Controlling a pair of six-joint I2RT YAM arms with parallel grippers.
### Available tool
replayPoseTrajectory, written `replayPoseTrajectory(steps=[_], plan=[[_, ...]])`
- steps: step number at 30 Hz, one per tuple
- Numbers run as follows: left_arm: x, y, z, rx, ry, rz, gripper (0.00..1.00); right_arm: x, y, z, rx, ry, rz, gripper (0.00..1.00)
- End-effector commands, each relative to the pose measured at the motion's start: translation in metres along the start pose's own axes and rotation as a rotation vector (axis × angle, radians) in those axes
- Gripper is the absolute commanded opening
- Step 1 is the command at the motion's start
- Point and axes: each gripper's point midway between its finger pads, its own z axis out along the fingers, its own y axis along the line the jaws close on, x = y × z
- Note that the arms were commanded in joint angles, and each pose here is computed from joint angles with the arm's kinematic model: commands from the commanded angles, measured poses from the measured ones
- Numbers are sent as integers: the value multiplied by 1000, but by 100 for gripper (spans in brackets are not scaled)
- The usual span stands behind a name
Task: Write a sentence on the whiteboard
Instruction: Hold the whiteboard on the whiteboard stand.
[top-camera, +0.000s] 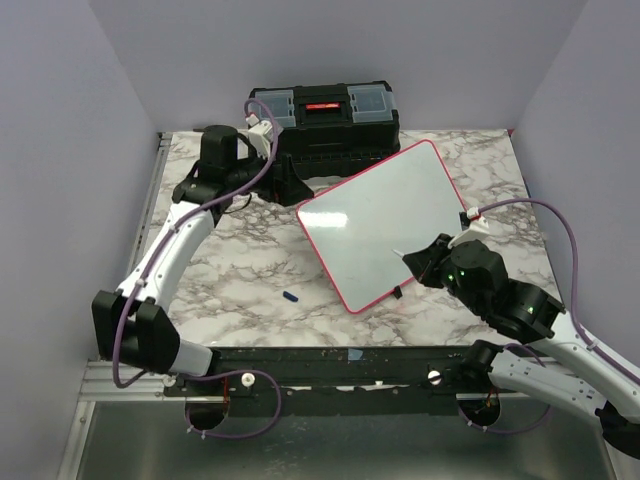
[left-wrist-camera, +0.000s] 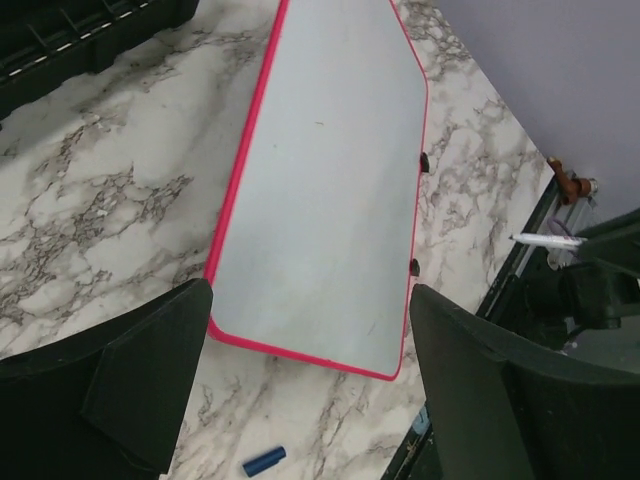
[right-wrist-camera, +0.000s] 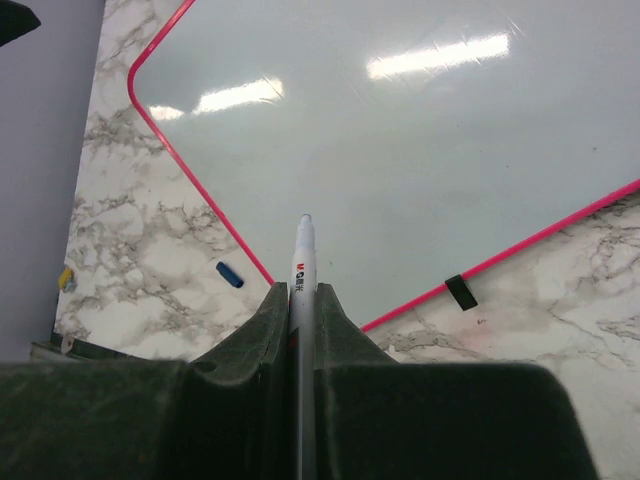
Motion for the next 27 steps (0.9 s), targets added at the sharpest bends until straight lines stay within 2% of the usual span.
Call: replayPoseTrajectory(steps=[1, 6, 15, 27], plan=[[8, 26, 13, 31, 91, -91, 82, -3, 1, -6, -6, 0, -9, 1], [-10, 45, 36, 34, 109, -106, 81, -4, -1, -7, 2, -3, -10, 1], [-7, 65, 69, 109, 216, -168, 77, -4, 0, -6, 6, 1, -24, 1], [11, 56, 102, 213, 299, -198, 66, -8, 3, -8, -9, -2, -34, 1]])
